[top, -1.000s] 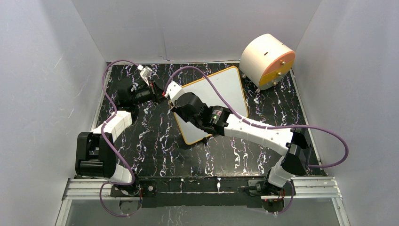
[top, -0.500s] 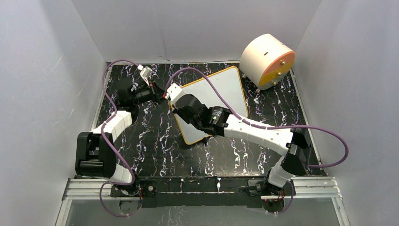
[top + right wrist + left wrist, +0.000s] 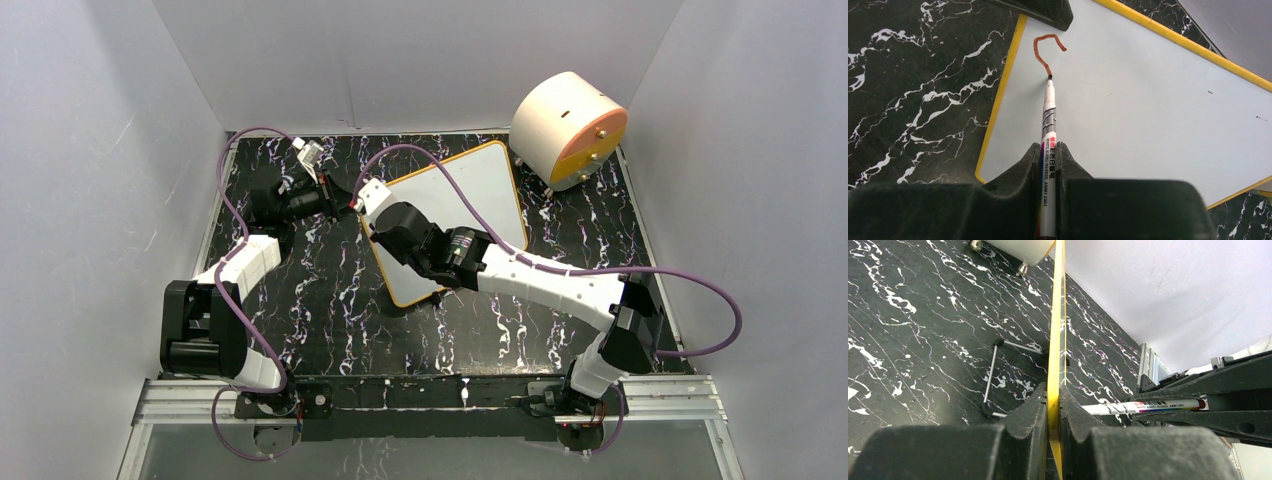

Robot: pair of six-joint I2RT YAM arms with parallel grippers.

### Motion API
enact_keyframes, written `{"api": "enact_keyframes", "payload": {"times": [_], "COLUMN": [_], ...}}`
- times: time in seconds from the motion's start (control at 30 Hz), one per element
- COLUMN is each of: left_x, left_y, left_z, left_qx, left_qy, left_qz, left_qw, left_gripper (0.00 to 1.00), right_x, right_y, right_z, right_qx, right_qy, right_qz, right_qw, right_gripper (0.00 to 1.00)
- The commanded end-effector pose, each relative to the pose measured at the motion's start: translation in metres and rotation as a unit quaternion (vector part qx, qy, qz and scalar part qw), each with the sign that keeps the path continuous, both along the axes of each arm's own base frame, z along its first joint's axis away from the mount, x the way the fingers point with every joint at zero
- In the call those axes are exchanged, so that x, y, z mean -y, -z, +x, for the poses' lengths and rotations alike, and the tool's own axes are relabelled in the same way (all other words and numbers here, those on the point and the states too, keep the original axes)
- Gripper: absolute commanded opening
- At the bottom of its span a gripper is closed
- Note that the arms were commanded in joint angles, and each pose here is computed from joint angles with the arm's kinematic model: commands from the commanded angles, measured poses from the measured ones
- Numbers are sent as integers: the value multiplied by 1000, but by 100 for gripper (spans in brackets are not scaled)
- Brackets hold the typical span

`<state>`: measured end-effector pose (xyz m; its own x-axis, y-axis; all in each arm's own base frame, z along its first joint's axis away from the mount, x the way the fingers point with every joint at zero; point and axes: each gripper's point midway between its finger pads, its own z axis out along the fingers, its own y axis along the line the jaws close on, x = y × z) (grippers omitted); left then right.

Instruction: Write a sentence on the whiteboard

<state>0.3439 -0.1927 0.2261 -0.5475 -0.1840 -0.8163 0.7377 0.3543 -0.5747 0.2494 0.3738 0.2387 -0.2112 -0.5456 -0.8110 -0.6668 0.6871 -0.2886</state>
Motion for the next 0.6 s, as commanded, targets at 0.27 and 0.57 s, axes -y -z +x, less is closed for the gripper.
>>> {"api": "enact_keyframes", "payload": {"times": [0.27,0.57], "left_x": [16,16], "left_y": [23,23], "left_z": [-18,-19], "left_qx": [-44,-43], "left_qy": [39,39], "left_qz": [13,15], "left_qw": [998,998], "left_gripper": [0,0], "right_x": [2,-9], "right_y": [2,-3], "right_z": [-10,-14], "right_qx": [-20,-19], "right_qy": [-8,-18], "right_qz": [13,30], "right_qw": [1000,999], "right_gripper": [0,0]}}
